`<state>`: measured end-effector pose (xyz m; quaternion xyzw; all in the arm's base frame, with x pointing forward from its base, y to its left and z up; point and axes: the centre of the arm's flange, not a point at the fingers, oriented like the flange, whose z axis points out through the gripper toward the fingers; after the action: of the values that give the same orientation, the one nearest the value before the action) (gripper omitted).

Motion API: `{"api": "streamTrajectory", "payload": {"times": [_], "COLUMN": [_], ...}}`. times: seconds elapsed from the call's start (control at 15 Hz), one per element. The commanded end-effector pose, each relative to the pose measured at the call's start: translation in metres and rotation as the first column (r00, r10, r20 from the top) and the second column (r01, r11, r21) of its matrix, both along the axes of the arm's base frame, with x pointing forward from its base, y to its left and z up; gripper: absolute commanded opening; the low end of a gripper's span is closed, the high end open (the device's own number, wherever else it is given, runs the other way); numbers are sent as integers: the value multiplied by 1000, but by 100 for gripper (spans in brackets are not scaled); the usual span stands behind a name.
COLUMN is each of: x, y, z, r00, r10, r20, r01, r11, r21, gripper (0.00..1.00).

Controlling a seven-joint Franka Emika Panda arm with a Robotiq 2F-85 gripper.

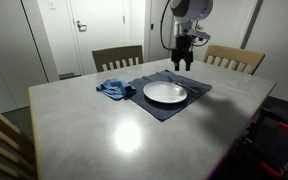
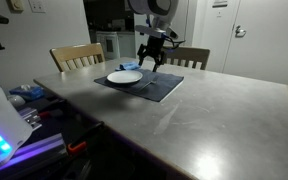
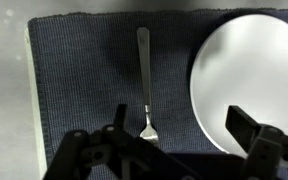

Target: Place the fork on the plate

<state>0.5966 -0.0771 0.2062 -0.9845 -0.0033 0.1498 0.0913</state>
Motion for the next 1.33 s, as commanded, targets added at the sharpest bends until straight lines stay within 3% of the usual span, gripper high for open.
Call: {"api": "streamTrajectory", "payload": {"times": [0.0,0.2,0.47,0.6,0.67,0.87,1.27], "x": [12,10,6,2,13,13,-9], "y": [-2,-3,-11,-15,-10,-10,-16], "z": [-17,-29,-38,-35,-36,-37,-48], "r00": [997,994,987,983,987,987,989], "r10": [-72,-105,-93,-91,-96,-96,-49], "r20": [-7,37,129,159,126,128,138], "r01": [73,104,97,91,99,99,66], "r11": [997,994,995,996,995,995,990], "r21": [31,36,-21,4,-18,-19,-127], "gripper": [100,100,100,100,100,100,100]}}
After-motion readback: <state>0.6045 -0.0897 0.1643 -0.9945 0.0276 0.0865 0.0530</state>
